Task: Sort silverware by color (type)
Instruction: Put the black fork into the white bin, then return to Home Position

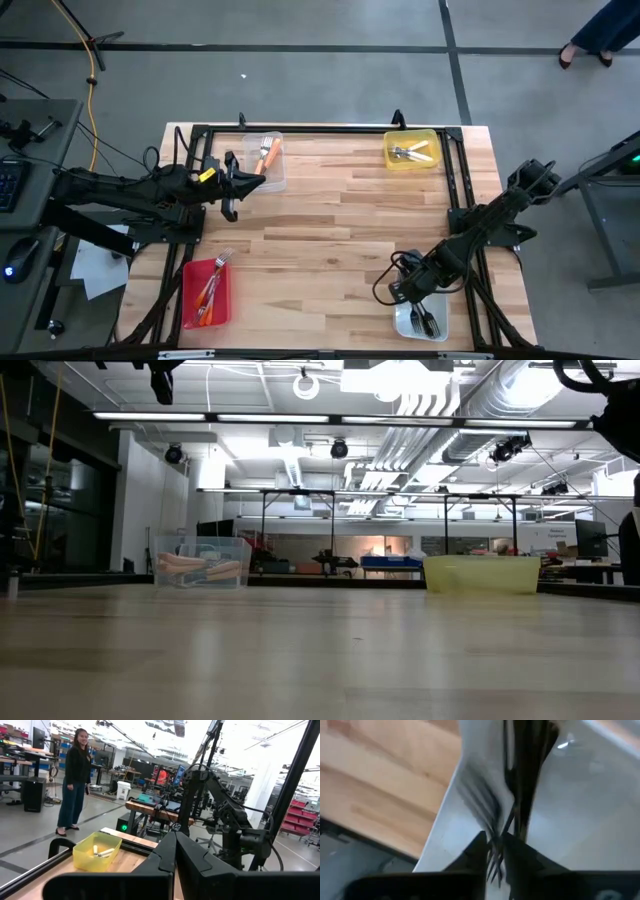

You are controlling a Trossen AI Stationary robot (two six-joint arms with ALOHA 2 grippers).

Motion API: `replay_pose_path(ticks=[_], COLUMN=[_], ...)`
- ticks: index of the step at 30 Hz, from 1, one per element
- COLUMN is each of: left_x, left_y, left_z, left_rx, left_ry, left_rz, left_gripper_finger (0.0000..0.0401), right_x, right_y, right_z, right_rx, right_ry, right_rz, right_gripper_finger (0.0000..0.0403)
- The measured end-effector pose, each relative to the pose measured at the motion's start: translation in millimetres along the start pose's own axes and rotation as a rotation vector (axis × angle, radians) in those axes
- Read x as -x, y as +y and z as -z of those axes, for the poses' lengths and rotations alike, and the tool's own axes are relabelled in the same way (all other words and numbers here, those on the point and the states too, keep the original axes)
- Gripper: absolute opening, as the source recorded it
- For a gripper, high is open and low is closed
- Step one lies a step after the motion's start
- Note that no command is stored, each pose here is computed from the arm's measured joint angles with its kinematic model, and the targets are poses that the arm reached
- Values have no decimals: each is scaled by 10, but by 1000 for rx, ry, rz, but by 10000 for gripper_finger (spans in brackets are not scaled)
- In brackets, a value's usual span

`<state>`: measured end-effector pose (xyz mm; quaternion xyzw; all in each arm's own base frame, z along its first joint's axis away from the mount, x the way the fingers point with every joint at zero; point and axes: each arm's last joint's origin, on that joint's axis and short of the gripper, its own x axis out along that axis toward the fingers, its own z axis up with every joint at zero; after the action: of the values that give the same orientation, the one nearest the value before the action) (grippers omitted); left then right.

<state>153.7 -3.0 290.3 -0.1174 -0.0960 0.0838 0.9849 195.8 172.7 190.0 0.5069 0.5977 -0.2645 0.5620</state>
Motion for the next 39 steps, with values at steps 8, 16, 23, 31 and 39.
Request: replay_pose_path(ticks=[8, 16, 23, 31, 39], left_x=[0, 1, 1, 1, 4], left_y=[2, 11, 10, -15, -39], left_z=[8, 52, 46, -21, -62], left_rx=[-2, -9, 13, 31, 40], left_ry=[8, 54, 48, -14, -46], left_rz=[-1, -11, -10, 42, 101], left_gripper_finger=[0, 0, 0, 0, 0], right_x=[143, 641, 788, 1274, 1890], right_y=[104, 103, 254, 609, 408], right_z=[98, 169, -384, -1537, -1868], right_rx=[127, 279, 391, 726, 901], right_ry=[153, 169, -150, -746, -1116], right_rz=[-10, -104, -212, -501, -581], right_gripper_finger=[192, 249, 250, 250, 242])
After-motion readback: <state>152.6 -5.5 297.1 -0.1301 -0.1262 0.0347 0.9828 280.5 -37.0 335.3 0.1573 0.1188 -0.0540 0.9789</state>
